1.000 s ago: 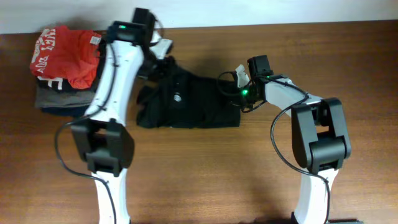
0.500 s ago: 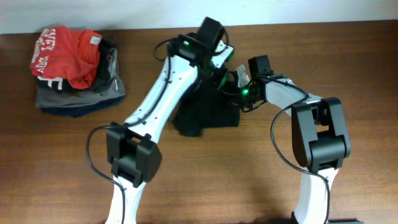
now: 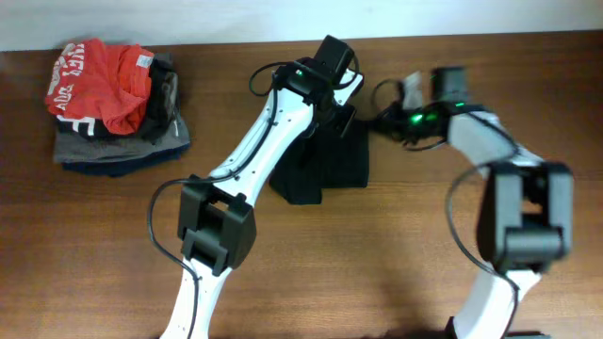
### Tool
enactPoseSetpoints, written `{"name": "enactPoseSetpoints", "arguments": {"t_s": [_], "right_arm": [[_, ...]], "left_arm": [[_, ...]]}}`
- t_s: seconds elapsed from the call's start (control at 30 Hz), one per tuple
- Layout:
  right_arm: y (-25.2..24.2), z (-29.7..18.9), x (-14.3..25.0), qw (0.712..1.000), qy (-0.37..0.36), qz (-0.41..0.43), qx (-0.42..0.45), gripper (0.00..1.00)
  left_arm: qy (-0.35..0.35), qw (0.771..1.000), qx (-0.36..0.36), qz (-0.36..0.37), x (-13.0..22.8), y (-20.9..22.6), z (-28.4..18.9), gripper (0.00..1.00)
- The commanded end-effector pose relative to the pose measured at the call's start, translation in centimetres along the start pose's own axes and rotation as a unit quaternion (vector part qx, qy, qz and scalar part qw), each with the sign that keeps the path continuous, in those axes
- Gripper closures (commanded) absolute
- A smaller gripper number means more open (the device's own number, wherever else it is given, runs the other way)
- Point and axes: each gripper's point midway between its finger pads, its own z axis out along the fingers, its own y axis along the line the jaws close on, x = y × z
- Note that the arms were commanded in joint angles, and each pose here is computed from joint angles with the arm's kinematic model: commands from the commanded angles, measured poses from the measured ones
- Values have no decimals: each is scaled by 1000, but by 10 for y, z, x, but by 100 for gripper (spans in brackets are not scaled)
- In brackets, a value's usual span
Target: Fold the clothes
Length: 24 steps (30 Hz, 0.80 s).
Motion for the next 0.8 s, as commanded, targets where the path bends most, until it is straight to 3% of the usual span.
{"name": "enactPoseSetpoints", "arguments": {"t_s": [0.0, 0.03, 0.07, 0.1, 0.13, 0.23, 0.33, 0.43, 0.53, 0.77], "right_arm": [[33, -62, -34, 997, -68, -29, -21, 96], [31, -70, -36, 997, -74, -25, -19, 96], [30, -75, -36, 997, -74, -21, -20, 96], [28, -77, -33, 997, -69, -23, -21, 96], [27, -76, -30, 998, -64, -24, -19, 96], [27, -70, -15, 999, -37, -34, -13, 94], [34, -57, 5, 999, -1, -44, -9, 77], [44, -35, 27, 998, 36, -52, 15, 69], [47, -11, 52, 995, 69, -16, 67, 62], [50, 23, 92, 983, 83, 52, 158, 51]], "left_arm": [[-29, 1000, 1, 6, -16, -7, 1, 81], [-36, 999, 2, 9, -19, -9, 1, 62], [-50, 999, 4, 15, -26, -14, 1, 20], [-56, 998, 5, 17, -29, -15, 1, 5], [-65, 998, 5, 20, -33, -16, 0, 1], [-89, 996, -5, 14, -47, -4, -12, 1], [-121, 992, -22, -13, -65, 32, -50, 1], [-147, 987, -45, -45, -73, 76, -95, 1], [-162, 979, -78, -96, -62, 139, -141, 1], [-112, 973, -106, -171, -12, 207, -158, 1]]}}
